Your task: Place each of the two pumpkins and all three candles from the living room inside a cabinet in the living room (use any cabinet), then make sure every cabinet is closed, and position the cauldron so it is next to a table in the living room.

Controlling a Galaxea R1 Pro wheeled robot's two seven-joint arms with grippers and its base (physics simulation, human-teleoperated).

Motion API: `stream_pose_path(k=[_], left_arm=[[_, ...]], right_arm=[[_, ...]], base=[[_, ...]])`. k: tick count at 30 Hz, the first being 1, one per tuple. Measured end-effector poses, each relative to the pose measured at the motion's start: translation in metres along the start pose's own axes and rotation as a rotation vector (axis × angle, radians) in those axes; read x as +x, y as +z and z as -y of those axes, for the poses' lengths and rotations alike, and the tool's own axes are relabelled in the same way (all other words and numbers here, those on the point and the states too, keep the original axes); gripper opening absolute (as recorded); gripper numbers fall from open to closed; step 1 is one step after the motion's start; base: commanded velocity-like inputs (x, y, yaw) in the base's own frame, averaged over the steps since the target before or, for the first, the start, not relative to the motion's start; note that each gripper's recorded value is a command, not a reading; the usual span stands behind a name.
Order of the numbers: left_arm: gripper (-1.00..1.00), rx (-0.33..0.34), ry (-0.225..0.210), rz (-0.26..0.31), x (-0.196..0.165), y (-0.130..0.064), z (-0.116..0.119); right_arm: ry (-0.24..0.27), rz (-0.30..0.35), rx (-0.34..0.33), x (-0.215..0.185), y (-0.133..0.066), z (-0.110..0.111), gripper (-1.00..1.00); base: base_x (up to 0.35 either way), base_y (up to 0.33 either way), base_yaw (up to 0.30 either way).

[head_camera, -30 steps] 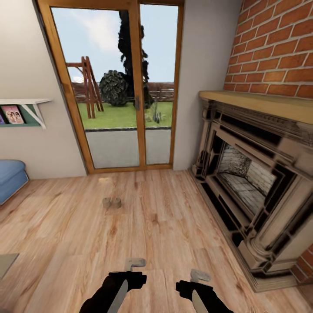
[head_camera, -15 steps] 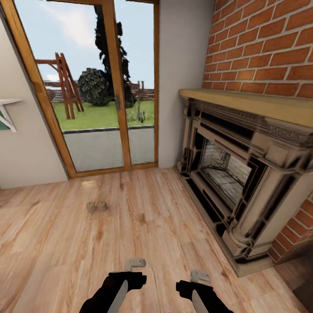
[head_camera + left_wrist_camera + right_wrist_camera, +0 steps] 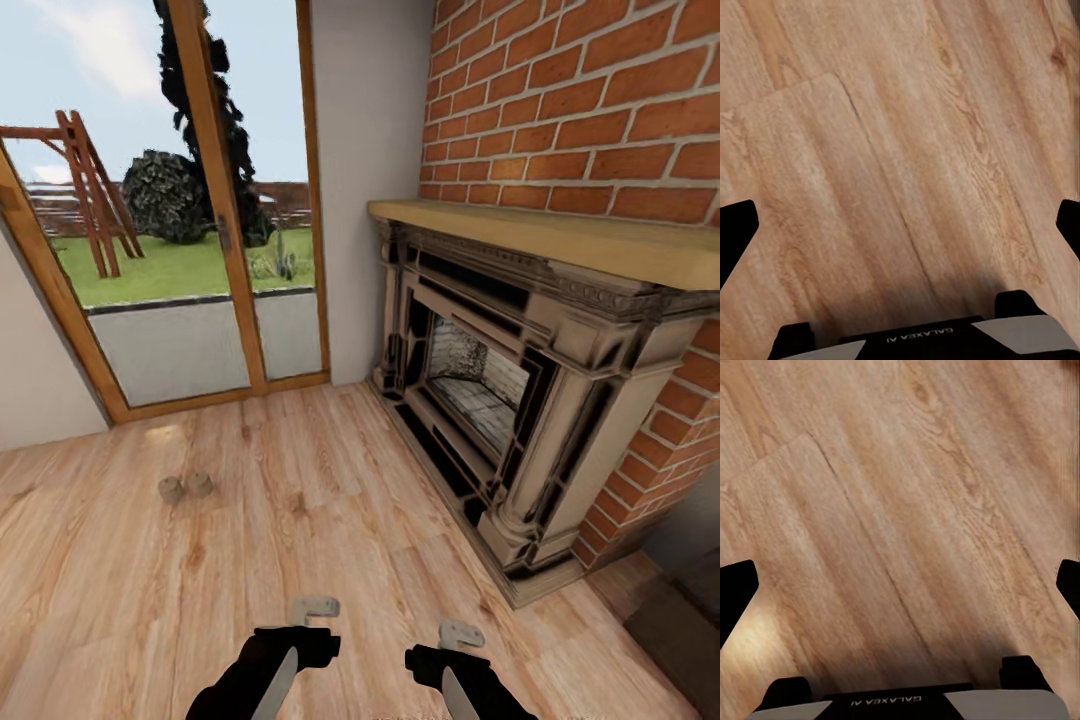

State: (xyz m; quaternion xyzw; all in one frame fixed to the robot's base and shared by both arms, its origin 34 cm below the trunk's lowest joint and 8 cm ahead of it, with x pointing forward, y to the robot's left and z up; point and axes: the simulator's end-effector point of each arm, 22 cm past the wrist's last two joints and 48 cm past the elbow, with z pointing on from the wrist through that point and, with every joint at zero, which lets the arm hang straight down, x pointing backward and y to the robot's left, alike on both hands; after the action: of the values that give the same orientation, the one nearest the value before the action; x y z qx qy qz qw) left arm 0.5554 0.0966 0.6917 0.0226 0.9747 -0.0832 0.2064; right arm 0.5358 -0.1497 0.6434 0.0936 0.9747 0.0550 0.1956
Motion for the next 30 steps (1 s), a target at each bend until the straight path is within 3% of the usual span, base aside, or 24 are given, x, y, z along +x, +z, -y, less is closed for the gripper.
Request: stream_pose_path(k=[30], left_arm=[[1.00,-0.004,-0.004,-0.026,0.011,0.008,-0.002]], right_arm=[[0.002,-0.027,0.010,0.011,0.007,0.006,1.00]], base=[[-0.033,0.000,-0.236]])
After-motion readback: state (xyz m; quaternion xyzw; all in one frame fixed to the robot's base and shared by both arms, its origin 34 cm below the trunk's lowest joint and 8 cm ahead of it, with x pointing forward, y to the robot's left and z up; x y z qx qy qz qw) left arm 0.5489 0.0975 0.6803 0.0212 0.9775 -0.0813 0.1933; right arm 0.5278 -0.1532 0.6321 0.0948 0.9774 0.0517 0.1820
